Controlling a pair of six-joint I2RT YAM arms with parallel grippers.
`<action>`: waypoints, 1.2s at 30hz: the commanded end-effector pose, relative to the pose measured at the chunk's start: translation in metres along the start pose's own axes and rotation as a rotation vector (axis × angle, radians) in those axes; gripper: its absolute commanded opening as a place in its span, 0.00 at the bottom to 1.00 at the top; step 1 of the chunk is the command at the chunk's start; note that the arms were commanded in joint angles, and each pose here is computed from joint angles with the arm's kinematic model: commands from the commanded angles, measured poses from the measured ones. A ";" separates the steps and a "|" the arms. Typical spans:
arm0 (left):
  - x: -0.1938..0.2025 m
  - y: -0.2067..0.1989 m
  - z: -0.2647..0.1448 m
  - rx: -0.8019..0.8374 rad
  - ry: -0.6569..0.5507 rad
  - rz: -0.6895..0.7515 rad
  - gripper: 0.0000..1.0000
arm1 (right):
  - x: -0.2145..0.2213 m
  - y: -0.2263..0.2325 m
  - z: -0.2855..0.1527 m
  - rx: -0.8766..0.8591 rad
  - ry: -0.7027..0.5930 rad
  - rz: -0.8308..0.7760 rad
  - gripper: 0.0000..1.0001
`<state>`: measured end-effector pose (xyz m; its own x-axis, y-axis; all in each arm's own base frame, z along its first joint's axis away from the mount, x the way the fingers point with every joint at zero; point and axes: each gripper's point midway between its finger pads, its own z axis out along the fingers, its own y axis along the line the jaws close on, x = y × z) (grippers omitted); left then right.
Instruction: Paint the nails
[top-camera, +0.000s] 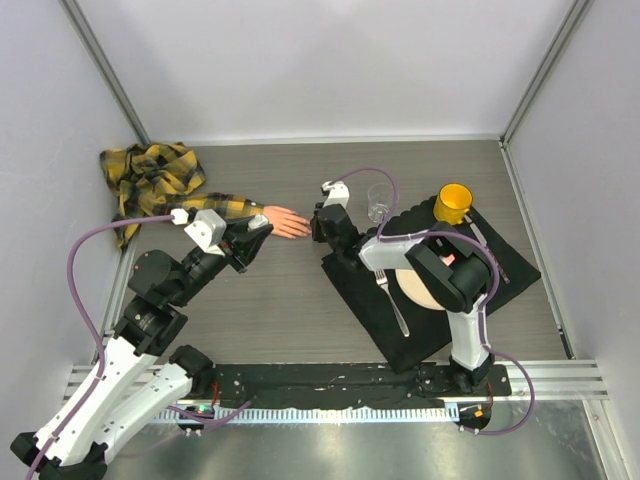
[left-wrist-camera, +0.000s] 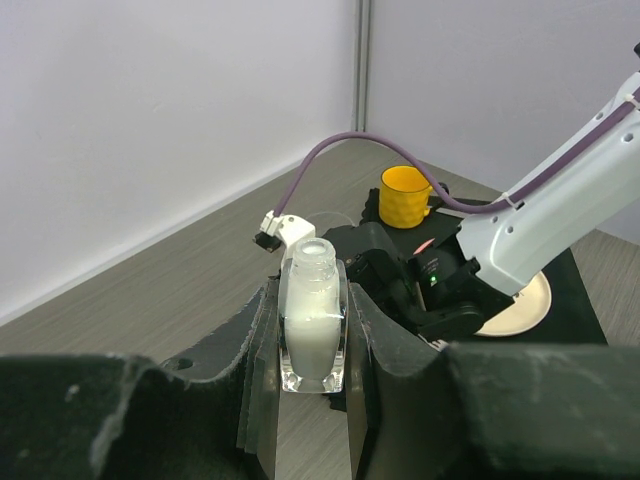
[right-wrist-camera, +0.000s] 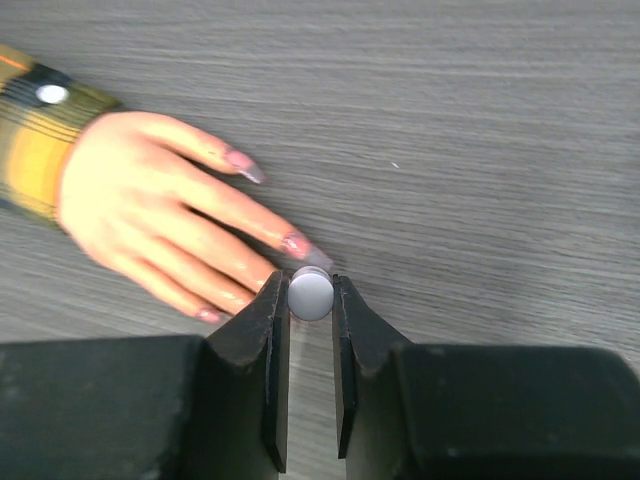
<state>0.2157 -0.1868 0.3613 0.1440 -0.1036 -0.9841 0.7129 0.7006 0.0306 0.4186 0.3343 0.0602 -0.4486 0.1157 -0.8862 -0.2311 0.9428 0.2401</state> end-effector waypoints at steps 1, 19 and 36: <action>-0.022 -0.002 0.000 0.012 -0.058 0.002 0.00 | -0.055 0.018 -0.015 -0.053 -0.158 0.040 0.00; -0.021 -0.002 0.000 0.012 -0.056 0.002 0.00 | -0.040 0.020 0.007 -0.059 -0.090 0.065 0.00; -0.022 -0.003 0.000 0.013 -0.059 0.003 0.00 | -0.028 0.016 0.012 -0.033 -0.053 0.068 0.00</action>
<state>0.2151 -0.1874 0.3613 0.1440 -0.1036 -0.9841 0.7166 0.6968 0.0315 0.4270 0.3441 0.0688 -0.4511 0.1558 -0.8787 -0.2365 0.9286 0.2861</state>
